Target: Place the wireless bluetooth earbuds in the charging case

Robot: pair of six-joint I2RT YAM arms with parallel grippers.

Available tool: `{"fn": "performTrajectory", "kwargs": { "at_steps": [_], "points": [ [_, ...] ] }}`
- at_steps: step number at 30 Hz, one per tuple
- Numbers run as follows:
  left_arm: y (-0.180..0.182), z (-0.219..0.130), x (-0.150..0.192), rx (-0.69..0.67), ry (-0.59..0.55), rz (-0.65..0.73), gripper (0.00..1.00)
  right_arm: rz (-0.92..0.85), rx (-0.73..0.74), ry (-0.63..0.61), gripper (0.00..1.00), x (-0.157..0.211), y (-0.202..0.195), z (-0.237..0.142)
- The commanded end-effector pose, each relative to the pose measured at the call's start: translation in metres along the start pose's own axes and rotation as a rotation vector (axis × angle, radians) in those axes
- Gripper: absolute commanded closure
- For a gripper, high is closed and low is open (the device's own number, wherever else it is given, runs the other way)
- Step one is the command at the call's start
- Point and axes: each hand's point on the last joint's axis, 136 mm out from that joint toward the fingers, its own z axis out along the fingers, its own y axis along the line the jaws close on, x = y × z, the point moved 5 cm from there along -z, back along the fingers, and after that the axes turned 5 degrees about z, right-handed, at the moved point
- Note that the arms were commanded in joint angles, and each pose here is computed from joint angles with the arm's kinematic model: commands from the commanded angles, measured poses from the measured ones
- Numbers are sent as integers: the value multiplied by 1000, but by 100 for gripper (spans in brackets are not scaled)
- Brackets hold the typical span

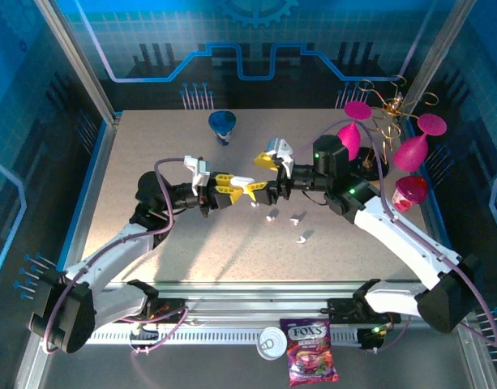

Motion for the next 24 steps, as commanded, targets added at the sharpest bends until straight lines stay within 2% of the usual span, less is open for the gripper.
{"fn": "performTrajectory", "kwargs": {
  "at_steps": [1,9,13,17,21,24],
  "points": [
    [-21,-3,2,110,22,98,100,33,136,-67,21,-19,-24,-15],
    [-14,0,14,89,41,138,100,44,126,-84,19,-16,-19,-23],
    [-11,0,17,58,33,184,100,69,148,-93,15,-13,-19,-31],
    [-8,-1,17,33,5,261,100,183,264,-115,8,3,-38,-48],
    [-9,-3,20,18,-15,297,100,317,390,-99,8,36,-57,-63],
    [-11,-6,22,4,-30,316,100,395,482,-40,10,69,-63,-68]
  ]
}}
